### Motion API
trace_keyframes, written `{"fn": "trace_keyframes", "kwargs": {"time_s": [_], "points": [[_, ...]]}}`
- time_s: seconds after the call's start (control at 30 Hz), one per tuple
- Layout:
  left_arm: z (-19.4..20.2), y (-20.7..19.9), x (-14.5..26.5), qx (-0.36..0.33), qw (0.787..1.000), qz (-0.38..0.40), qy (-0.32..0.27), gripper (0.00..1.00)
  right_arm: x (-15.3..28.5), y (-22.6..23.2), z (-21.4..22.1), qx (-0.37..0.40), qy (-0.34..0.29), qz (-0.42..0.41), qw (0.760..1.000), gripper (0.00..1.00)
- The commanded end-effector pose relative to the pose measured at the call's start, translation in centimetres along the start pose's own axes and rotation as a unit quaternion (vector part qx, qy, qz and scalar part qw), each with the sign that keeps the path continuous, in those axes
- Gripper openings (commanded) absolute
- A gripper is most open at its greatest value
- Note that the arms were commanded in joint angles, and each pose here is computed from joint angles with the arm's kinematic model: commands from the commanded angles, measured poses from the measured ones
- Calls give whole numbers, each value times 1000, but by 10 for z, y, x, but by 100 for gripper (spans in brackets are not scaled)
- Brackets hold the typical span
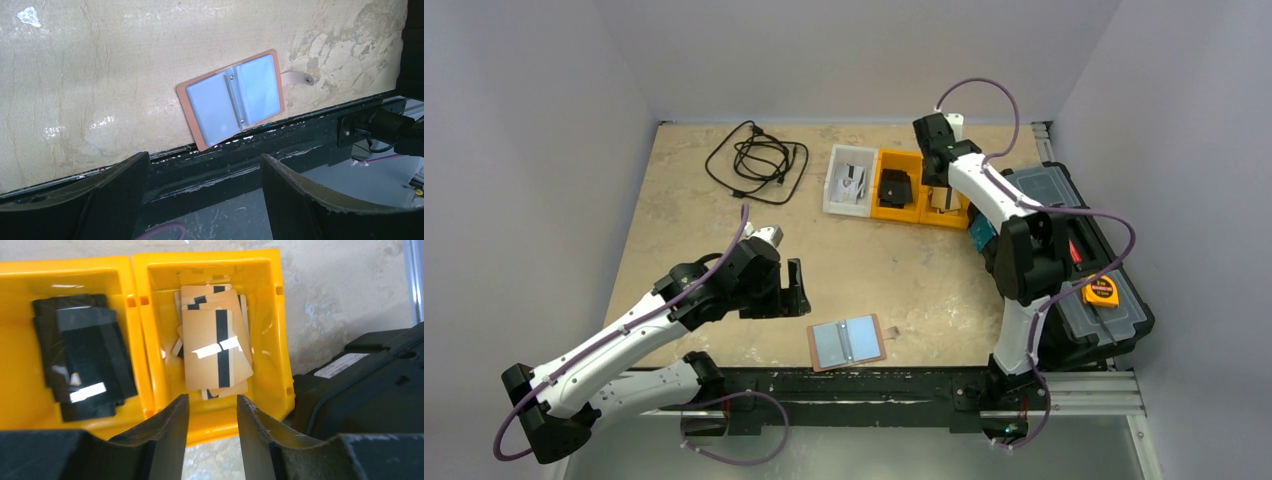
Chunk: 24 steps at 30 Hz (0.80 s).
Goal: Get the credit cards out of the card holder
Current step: Place the credit card in the storage box.
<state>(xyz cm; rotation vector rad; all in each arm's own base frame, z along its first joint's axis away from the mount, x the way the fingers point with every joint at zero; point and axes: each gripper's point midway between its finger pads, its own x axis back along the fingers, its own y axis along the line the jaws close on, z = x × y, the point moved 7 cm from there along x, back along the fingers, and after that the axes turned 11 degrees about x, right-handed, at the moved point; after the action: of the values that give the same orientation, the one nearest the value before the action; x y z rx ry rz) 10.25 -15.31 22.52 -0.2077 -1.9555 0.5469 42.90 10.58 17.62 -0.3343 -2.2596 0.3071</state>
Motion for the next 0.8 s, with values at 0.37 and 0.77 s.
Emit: {"fn": "trace_keyframes", "kwargs": {"time_s": [0.37,0.77], "points": [[-3,5,-8,26,999,-2,-19,81,136,6,64,-74,-50,-241,966,51],[4,30,-22,67,997,-33,-17,81,221,72,158,-52,-34,-412,909,52]]}}
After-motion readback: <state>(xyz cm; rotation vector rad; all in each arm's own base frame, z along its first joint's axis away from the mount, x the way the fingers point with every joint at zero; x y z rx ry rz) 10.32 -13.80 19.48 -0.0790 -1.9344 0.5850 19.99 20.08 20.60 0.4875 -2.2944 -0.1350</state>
